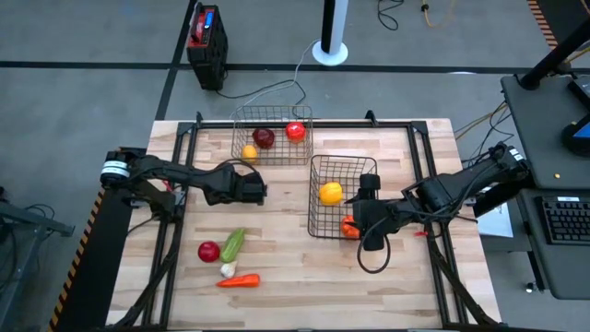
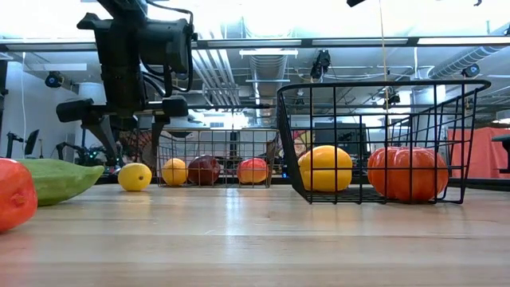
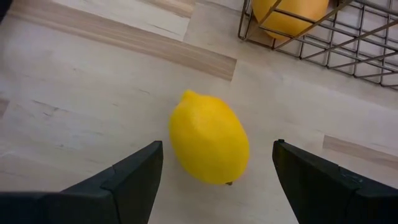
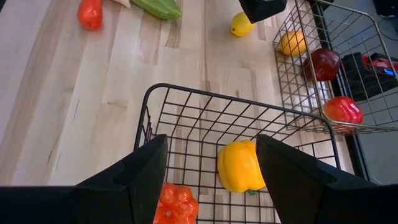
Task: Sort produce into baskets
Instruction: Put the yellow lemon into the silver wire basket
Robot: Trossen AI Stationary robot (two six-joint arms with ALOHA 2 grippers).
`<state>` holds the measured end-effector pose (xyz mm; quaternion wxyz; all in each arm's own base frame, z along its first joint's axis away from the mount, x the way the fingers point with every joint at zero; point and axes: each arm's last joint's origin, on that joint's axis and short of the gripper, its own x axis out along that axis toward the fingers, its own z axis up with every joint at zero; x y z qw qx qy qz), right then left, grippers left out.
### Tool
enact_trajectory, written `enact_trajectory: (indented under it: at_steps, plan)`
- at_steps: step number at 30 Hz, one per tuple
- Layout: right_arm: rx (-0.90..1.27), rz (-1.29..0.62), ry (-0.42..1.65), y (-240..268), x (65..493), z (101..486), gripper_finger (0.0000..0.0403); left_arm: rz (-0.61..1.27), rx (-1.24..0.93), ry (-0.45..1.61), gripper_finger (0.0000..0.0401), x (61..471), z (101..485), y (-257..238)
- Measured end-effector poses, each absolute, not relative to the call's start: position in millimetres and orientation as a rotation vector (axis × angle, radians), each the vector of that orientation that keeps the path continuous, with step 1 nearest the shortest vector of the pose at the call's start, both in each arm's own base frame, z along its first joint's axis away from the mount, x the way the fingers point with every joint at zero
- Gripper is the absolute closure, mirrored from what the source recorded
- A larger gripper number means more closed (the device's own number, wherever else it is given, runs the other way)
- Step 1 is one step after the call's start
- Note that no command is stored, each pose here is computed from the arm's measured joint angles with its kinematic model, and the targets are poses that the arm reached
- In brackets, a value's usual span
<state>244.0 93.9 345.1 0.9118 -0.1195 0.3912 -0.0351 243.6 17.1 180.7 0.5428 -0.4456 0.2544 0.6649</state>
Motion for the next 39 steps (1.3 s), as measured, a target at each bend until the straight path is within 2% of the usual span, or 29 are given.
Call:
enact_trajectory:
  at_steps: [19,30,39]
  plan:
    - [-0.249,-0.071,0.807,93.8,243.9,345.2,0.0165,1.661,-0.987,0.721,0.0117,252.7,148.9,20.7]
    - [-0.245,-0.073,0.807,93.8,243.9,345.2,0.0165,1.678,-0.948,0.764,0.0144,256.1,136.7,25.3]
    - [-0.245,-0.073,0.807,93.8,243.9,345.1,0.0165,1.693,-0.901,0.775,0.0186,257.6,129.6,25.7]
